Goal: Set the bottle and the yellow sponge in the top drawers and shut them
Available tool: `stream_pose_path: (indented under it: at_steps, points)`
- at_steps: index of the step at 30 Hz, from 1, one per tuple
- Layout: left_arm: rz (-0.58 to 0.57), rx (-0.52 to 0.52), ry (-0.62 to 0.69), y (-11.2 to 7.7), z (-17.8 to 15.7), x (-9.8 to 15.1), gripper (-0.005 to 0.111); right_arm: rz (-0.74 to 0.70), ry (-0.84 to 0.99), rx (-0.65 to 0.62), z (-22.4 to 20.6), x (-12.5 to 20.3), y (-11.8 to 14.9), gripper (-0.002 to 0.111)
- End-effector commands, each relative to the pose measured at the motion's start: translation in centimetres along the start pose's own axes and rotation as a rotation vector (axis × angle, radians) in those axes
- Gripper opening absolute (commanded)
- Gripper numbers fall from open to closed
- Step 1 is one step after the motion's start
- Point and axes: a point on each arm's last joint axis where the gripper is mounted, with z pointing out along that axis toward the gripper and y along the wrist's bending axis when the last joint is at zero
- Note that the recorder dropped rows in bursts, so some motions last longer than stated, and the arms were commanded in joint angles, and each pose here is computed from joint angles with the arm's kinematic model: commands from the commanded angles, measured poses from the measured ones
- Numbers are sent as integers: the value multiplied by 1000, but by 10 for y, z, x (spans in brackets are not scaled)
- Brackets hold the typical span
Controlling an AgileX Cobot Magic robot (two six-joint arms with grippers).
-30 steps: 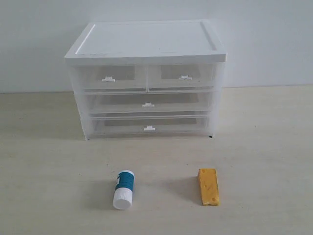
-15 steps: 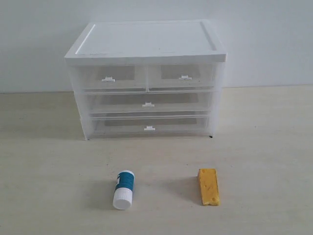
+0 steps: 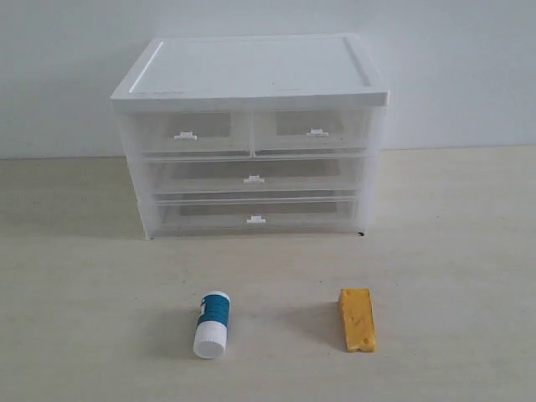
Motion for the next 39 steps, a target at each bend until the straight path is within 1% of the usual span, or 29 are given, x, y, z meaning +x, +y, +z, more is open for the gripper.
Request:
stream_pose_path:
  at_steps: [1,2,3,5,6,7,9,12,16,18,20,22,24,26,28,32,34,37,39]
  points:
    - [-12,-11,194,-1,40,1,4,-14,150,75,24,-13,3,0]
    - [-26,-8,260,1,53,7,4,-11,191,96,31,-14,3,0]
    - [-86,-19,330,4,67,15,4,9,241,122,42,-12,2,0]
    - [-177,-41,497,15,91,43,4,33,308,154,60,-4,-3,0]
    - [-185,-33,532,18,97,51,4,32,334,164,67,1,-5,0]
    - [-215,-25,575,24,106,65,4,22,366,174,72,7,-7,0]
    - [-261,-13,631,31,117,85,4,11,423,192,83,17,-12,0]
    - [-353,-1,725,48,132,125,4,28,517,234,99,38,-21,0]
    - [-445,10,834,68,144,177,4,43,664,296,118,79,-38,0]
    - [-464,21,878,75,147,195,4,57,726,325,124,98,-46,0]
    - [-483,48,934,83,150,218,4,62,785,342,129,119,-54,0]
    - [-475,85,983,89,154,235,4,66,830,353,133,136,-60,0]
    - [-508,97,1008,96,158,252,4,57,874,334,137,153,-65,0]
    - [-558,128,989,100,162,265,4,66,901,297,140,168,-67,0]
    - [-635,130,974,106,168,278,4,112,923,250,142,181,-66,0]
    - [-723,138,1001,113,175,299,4,245,908,141,145,199,-60,0]
    - [-752,133,1009,116,177,309,4,299,927,99,148,208,-58,0]
    - [-784,130,1008,121,180,320,4,342,975,3,151,219,-53,0]
    - [-788,135,1004,123,183,325,4,384,1021,-44,155,225,-49,5]
